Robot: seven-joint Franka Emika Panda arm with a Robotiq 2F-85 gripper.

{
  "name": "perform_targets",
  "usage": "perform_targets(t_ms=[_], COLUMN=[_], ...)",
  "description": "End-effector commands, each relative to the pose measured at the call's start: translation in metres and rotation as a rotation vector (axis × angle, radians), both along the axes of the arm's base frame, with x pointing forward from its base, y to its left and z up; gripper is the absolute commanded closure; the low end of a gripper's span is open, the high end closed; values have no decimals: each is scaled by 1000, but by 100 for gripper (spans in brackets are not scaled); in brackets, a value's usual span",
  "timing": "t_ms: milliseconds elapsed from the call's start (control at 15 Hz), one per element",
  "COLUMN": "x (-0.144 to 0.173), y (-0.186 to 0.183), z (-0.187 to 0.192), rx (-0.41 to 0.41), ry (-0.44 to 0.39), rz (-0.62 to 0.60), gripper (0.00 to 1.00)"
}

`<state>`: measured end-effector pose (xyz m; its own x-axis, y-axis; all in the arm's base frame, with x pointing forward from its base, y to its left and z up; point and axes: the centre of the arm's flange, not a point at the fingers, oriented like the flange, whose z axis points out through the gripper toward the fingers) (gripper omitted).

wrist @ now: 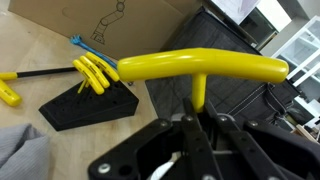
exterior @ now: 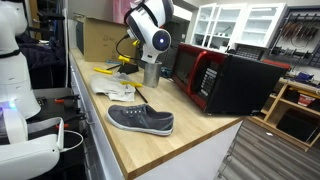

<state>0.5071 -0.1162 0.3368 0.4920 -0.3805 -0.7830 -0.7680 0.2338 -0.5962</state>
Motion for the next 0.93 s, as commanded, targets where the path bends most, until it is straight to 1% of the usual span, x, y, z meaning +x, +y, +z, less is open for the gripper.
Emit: perform_targets(t_ms=[0,200,600,667,733,800,867], x=[5,5,-5,-7,-8,-10,-12], y=[-7,-10,-41,-47,-52,-57,-62], z=[4,-3,-19,-21,-23,-22,-19], rx=[75,70,75,71,68,41,9], ry=[25,60,134,148,157,162,165], rz=[-13,-39,-117,-134,-147,-169,-190], gripper=[97,97,97,87,62,61,56])
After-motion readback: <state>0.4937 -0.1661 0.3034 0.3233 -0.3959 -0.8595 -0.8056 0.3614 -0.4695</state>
